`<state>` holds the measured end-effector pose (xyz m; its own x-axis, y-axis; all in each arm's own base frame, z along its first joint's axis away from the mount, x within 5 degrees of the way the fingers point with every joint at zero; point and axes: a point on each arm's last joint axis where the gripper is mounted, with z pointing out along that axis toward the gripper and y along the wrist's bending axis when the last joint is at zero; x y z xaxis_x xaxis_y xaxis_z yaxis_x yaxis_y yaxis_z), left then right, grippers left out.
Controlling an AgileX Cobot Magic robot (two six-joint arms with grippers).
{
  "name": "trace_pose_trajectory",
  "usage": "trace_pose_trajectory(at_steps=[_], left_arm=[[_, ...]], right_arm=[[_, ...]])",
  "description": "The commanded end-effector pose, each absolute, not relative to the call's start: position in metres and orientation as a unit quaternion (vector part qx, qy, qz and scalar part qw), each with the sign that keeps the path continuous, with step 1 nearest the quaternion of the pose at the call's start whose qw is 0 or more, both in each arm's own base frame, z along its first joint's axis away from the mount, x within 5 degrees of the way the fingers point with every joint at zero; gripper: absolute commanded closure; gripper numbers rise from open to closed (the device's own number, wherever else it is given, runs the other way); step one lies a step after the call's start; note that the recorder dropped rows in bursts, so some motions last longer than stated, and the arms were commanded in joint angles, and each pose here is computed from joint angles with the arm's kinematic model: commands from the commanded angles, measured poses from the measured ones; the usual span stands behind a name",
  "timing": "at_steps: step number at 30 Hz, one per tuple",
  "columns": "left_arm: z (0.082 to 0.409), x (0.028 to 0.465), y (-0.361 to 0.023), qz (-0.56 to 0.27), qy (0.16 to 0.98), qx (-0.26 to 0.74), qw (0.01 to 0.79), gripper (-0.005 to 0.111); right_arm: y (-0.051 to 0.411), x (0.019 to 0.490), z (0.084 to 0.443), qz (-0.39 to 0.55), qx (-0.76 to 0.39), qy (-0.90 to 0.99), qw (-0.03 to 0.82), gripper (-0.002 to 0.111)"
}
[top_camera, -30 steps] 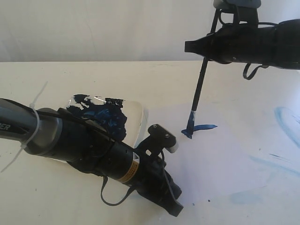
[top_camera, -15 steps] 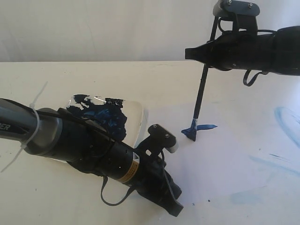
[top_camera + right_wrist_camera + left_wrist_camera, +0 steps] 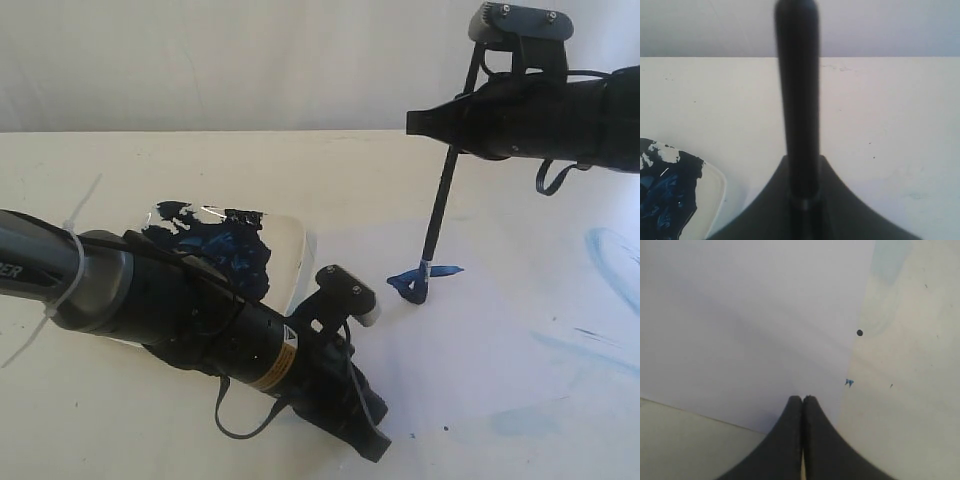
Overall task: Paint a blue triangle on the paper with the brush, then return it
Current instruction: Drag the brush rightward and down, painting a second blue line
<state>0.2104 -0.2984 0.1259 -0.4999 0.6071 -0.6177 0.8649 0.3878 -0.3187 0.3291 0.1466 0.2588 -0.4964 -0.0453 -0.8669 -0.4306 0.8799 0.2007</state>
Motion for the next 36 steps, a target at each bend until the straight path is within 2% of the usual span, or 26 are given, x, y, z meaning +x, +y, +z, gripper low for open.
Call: trace_pose_trajectory(at_steps=[1, 36], left_arm=[[0.124, 0.212, -0.297, -0.304, 0.809, 0.459, 0.207, 0.107], [0.124, 0.212, -0.297, -0.307, 0.812, 0.453, 0.204, 0.107]], right_arm=[[0.143, 0.323, 0.256, 0.192, -0.14, 0.845, 0.478, 0.108], [0.109, 0.284, 0.268, 0.115, -0.094, 0.852, 0.502, 0.108]])
